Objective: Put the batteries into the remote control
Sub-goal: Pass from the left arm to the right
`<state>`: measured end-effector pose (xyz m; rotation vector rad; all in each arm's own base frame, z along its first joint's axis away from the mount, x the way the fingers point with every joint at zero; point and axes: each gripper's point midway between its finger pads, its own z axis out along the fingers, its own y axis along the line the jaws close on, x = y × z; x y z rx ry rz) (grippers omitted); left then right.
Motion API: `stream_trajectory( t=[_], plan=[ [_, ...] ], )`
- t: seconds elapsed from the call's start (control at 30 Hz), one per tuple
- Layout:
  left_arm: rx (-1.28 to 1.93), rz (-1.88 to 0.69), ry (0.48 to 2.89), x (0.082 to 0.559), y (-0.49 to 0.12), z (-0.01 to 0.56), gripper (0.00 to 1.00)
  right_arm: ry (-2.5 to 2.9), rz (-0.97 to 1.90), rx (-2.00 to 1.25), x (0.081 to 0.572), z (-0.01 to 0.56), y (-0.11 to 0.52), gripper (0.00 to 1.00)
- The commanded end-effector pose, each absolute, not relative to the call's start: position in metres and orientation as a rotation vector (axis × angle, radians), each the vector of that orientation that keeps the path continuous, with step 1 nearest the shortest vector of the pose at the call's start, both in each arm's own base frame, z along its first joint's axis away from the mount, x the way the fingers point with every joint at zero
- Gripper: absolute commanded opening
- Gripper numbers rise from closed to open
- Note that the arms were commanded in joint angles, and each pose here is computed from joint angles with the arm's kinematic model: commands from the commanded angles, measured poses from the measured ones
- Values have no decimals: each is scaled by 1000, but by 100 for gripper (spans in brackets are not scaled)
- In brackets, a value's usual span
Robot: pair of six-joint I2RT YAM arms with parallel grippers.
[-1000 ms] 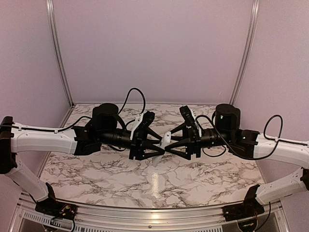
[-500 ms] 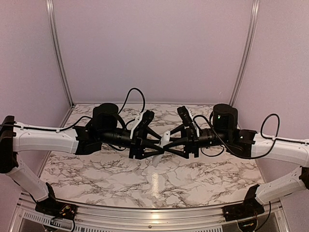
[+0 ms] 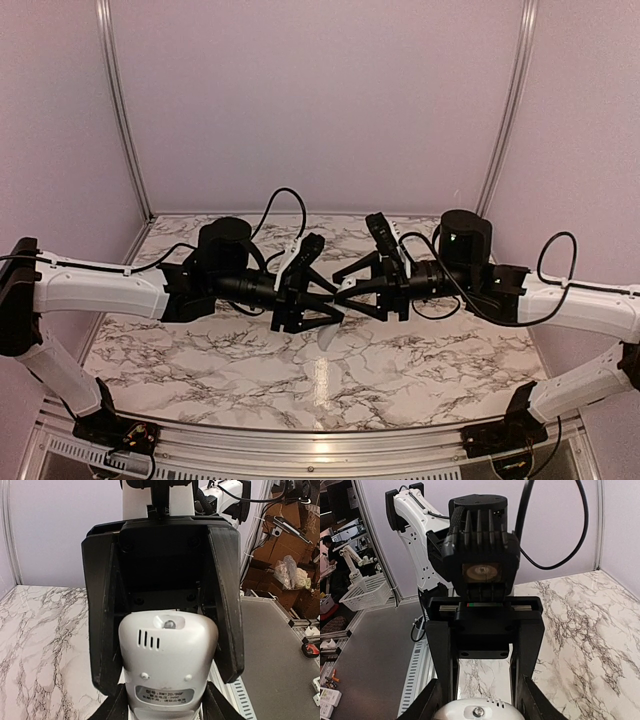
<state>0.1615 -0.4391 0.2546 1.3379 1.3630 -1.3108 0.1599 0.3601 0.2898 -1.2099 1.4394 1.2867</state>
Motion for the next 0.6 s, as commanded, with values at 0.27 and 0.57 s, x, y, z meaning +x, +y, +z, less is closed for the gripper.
stream_trajectory(
  t=[0.27, 0.57],
  plan=[
    [1303, -1335, 1295, 162, -441, 271, 34, 1432, 1309, -1205, 161, 296, 367, 61],
    [1301, -1311, 1344, 165, -437, 263, 49, 1447, 1287, -1199, 164, 298, 366, 26]
  ],
)
